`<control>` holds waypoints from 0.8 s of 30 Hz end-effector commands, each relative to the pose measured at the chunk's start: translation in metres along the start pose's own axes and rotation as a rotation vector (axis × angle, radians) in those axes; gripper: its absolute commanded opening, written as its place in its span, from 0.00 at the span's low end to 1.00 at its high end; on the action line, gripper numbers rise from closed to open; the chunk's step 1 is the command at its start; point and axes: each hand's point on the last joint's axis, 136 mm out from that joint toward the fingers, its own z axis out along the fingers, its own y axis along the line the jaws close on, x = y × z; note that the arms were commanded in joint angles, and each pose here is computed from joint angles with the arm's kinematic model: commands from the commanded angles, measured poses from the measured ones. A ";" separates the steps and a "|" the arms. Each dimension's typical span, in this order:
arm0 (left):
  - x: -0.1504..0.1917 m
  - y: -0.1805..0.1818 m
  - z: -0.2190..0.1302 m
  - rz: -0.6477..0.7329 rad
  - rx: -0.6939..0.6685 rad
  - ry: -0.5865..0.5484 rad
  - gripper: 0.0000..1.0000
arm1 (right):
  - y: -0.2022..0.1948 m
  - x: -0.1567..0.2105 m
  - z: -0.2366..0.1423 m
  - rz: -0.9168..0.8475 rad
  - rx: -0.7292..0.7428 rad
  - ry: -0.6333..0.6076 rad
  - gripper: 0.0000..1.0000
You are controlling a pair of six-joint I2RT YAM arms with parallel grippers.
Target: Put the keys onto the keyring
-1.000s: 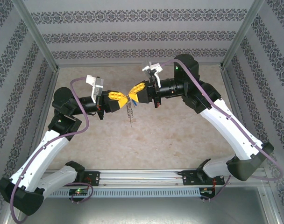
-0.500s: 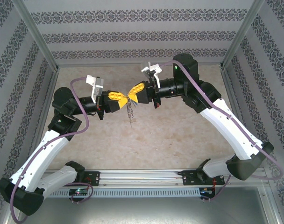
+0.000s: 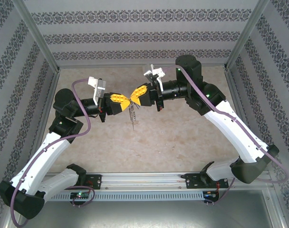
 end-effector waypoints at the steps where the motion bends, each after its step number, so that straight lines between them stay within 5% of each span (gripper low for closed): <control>1: -0.017 -0.001 0.003 0.036 -0.014 -0.049 0.00 | 0.025 0.004 0.003 -0.049 -0.071 0.016 0.00; 18: -0.033 -0.001 0.002 0.052 -0.015 -0.126 0.00 | 0.016 0.016 -0.010 -0.097 0.041 0.024 0.00; 24: -0.035 0.000 0.002 0.055 -0.015 -0.129 0.00 | 0.011 0.019 -0.014 -0.101 0.096 0.016 0.22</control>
